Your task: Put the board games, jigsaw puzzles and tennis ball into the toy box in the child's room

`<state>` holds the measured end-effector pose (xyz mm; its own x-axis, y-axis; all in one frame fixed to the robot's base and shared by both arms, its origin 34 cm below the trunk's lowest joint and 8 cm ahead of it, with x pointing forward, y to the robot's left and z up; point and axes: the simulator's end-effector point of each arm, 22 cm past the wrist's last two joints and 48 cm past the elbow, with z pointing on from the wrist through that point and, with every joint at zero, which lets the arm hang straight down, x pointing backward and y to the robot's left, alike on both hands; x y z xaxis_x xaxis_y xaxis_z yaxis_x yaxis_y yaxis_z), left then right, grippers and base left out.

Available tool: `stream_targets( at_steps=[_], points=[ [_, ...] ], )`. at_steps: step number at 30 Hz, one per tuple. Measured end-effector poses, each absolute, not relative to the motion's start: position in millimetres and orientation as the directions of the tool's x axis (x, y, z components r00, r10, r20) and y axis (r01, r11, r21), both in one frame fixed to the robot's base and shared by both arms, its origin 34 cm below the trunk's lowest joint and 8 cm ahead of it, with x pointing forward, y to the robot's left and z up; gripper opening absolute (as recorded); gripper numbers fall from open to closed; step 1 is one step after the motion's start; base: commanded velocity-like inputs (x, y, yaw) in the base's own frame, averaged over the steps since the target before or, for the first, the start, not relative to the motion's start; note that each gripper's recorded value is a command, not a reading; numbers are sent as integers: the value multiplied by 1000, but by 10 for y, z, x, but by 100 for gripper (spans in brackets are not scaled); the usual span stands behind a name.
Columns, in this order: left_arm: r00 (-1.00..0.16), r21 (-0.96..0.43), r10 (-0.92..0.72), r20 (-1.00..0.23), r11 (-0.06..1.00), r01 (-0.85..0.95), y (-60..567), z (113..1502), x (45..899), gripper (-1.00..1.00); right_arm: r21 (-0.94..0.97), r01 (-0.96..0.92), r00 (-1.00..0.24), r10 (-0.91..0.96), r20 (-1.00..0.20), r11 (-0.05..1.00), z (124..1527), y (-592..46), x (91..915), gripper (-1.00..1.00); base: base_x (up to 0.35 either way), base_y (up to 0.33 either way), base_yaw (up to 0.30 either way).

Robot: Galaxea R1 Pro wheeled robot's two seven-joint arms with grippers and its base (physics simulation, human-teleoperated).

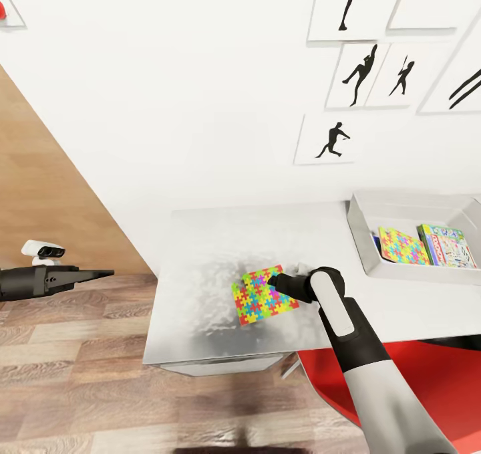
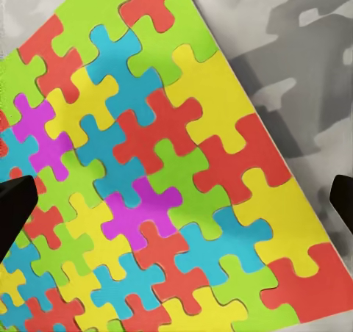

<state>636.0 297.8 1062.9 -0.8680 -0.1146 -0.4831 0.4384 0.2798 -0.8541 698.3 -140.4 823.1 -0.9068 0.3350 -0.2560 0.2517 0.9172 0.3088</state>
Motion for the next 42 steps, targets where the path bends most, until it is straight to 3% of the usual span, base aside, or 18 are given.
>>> stream_targets(
  at_steps=[42],
  points=[
    [-868, -854, -114, -484, 280, 439, 2978, 10627, 6360, 100, 309, 254, -907, 336, -252, 916, 8221, -1402, 6976, 100, 0, 72, 0]
  ],
)
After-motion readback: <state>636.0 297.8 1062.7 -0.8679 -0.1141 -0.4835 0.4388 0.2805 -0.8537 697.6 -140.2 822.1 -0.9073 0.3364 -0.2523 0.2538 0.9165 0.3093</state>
